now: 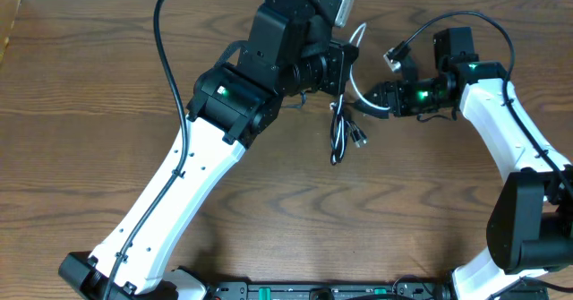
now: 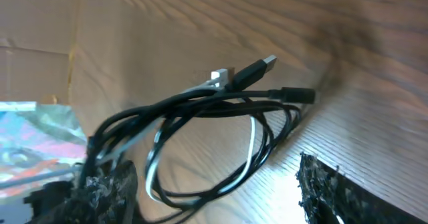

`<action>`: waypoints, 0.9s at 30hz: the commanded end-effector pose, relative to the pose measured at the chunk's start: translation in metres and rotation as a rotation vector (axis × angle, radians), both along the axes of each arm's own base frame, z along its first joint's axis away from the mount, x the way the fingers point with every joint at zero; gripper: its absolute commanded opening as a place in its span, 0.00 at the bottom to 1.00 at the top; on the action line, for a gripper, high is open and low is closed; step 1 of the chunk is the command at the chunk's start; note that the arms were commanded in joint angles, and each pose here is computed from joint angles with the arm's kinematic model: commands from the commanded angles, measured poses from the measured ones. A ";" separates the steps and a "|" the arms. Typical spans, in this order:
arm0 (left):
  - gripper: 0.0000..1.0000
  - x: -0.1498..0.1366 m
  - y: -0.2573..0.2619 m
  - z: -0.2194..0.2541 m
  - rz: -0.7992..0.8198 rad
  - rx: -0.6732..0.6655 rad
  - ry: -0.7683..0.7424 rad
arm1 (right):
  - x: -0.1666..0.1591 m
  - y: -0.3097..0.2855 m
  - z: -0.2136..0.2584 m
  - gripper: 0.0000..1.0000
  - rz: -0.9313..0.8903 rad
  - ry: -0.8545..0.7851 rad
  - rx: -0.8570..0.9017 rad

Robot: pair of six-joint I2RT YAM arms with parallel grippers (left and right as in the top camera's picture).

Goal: Untangle cables

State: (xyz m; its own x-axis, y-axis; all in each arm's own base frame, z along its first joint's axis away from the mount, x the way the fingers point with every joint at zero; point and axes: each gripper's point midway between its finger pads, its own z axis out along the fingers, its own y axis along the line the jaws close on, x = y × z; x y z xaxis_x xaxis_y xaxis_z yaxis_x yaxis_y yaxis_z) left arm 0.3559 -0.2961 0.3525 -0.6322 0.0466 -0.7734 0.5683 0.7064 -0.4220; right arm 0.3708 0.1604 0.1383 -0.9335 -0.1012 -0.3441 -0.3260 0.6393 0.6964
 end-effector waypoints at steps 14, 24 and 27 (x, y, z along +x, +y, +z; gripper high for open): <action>0.07 -0.003 0.010 0.032 0.025 -0.048 -0.076 | -0.022 0.049 0.007 0.68 0.002 0.114 0.019; 0.08 -0.003 0.010 0.032 0.025 -0.047 -0.076 | -0.039 0.085 0.001 0.68 0.090 0.123 0.023; 0.08 -0.003 0.010 0.032 0.025 -0.047 -0.076 | -0.037 0.092 -0.008 0.67 0.078 0.151 0.014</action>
